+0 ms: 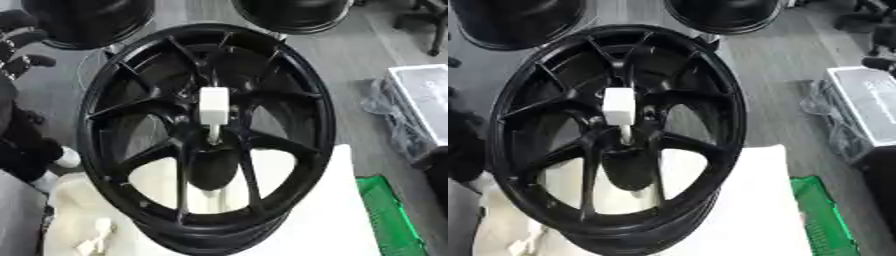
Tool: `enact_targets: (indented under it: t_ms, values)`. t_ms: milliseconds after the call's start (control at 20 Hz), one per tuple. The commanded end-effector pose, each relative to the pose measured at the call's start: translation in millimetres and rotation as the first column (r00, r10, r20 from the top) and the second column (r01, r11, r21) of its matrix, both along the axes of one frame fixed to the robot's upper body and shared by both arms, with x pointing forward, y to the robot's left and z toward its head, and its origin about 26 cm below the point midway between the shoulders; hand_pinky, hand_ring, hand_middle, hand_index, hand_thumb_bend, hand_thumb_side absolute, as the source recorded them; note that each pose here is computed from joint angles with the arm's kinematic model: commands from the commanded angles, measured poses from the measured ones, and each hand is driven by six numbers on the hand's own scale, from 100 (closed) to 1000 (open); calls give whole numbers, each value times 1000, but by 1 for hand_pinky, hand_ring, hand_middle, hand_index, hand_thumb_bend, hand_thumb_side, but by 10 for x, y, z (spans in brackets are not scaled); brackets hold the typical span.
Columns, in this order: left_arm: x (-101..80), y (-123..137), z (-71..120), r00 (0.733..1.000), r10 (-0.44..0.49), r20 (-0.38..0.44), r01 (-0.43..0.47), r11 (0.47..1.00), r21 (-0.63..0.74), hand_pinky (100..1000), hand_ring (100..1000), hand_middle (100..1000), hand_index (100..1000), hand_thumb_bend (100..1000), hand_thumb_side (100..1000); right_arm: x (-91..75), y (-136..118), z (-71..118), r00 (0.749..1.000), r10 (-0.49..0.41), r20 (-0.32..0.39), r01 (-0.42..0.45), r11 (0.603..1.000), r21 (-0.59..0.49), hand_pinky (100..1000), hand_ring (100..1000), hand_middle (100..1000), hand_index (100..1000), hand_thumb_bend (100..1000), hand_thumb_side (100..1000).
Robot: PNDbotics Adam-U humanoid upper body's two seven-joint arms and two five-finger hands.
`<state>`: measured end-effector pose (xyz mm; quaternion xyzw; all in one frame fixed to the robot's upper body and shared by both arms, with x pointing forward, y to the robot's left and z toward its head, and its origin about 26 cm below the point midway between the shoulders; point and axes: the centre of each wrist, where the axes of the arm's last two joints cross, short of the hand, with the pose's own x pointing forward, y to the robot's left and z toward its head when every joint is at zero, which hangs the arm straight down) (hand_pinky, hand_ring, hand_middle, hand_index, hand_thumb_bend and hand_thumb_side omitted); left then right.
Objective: Pull the pin out of the wheel hub.
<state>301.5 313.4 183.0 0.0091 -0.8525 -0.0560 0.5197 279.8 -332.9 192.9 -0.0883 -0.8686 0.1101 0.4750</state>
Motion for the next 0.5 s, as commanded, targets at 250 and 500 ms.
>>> enact_targets:
  t_ms: [250, 500]
  values:
    - [-58, 122, 96, 998, 49, 34, -51, 998, 39, 603, 782, 743, 770, 100, 788, 49, 35, 499, 985, 127, 114, -108, 981, -159, 788, 917, 837, 881, 100, 564]
    - [-76, 144, 37, 998, 66, 14, -66, 997, 31, 602, 782, 743, 770, 100, 791, 87, 126, 809, 976, 194, 94, -155, 935, -320, 811, 935, 866, 894, 100, 552]
